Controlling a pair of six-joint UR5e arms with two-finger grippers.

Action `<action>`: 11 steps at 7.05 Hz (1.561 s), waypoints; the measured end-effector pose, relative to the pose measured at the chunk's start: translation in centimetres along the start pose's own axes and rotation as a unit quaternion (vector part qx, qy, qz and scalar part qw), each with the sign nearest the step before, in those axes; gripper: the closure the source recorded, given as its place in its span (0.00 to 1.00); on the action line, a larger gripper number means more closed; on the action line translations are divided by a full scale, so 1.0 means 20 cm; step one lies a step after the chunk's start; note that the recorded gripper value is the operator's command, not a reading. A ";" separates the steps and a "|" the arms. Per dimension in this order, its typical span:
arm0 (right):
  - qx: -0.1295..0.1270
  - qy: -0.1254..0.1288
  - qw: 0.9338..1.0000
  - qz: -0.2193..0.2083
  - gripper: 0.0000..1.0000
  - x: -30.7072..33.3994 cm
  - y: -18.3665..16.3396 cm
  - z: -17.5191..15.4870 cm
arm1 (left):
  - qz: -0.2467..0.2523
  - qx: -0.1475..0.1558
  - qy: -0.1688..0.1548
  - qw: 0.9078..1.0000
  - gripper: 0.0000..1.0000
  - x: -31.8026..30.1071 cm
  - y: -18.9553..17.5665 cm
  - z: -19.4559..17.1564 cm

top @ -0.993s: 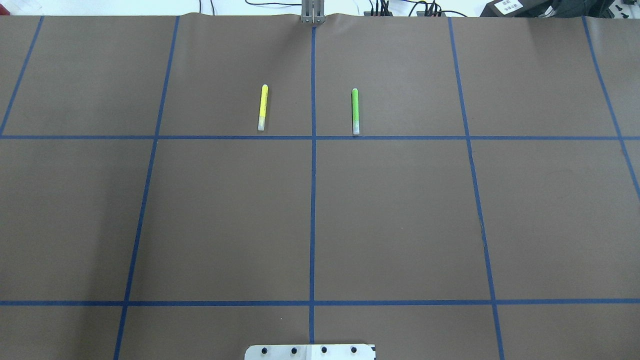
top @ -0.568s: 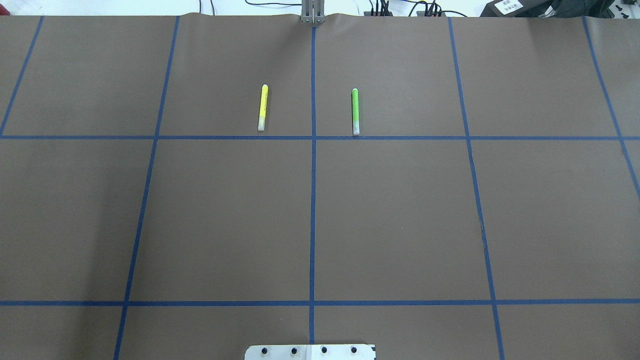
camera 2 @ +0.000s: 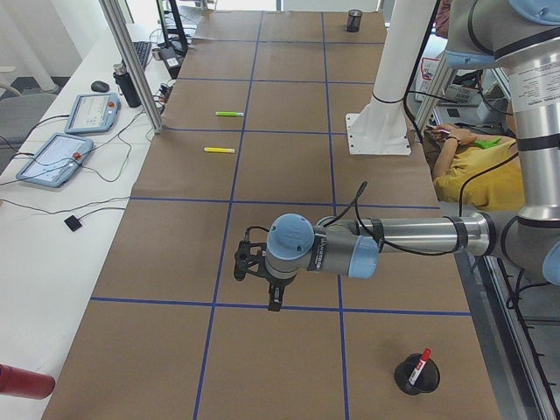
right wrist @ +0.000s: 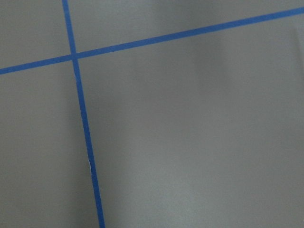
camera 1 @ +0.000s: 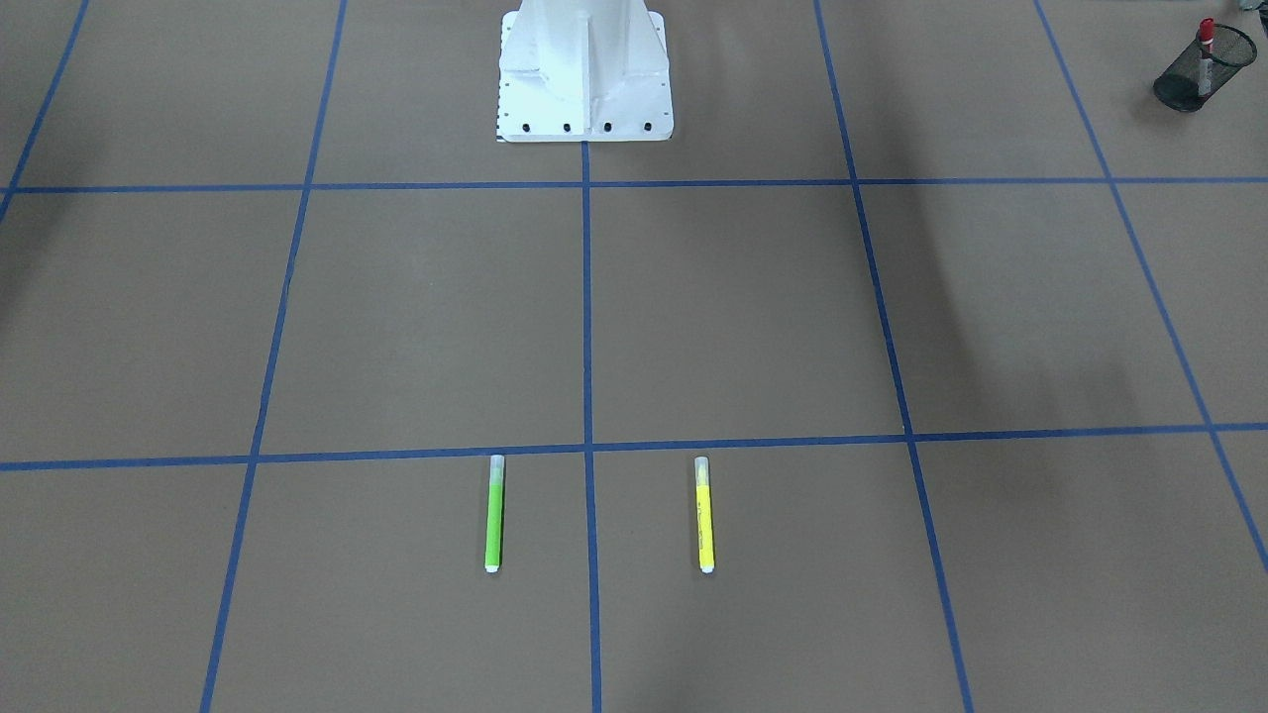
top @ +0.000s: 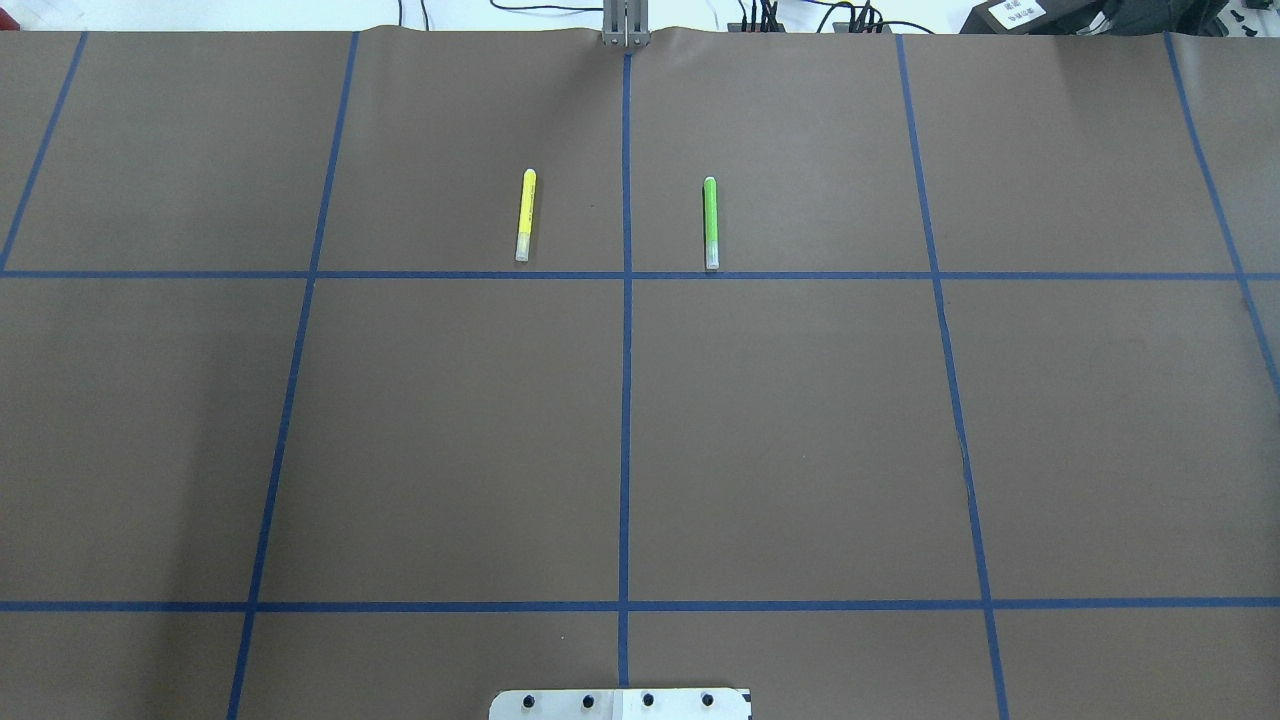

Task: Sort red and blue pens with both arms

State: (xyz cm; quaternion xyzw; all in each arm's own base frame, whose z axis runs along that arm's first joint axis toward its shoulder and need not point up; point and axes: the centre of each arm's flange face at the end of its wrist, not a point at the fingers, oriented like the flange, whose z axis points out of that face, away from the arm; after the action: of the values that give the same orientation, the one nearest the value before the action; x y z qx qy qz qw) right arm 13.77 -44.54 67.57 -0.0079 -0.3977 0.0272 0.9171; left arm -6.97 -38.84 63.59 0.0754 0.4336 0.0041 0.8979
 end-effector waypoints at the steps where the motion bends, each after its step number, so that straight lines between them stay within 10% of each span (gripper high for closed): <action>1: -0.009 0.005 1.000 -0.022 0.00 -0.19 -0.14 0.03 | 0.000 0.001 0.000 1.000 0.00 0.00 -0.01 0.00; 4: -0.017 0.047 0.998 -0.039 0.00 -0.71 -0.35 0.17 | 0.002 0.003 -0.001 1.000 0.00 0.01 -0.04 -0.01; 11: -0.009 0.067 0.997 -0.046 0.00 -0.76 -0.06 0.18 | 0.004 -0.021 -0.047 0.999 0.00 0.12 -0.32 -0.02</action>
State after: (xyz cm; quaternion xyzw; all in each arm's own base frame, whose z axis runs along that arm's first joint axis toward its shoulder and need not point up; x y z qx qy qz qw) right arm 0.79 -46.53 58.92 0.0001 -0.3360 -0.0195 0.9417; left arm -6.16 -45.00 60.63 0.0583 0.3906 0.0129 0.9186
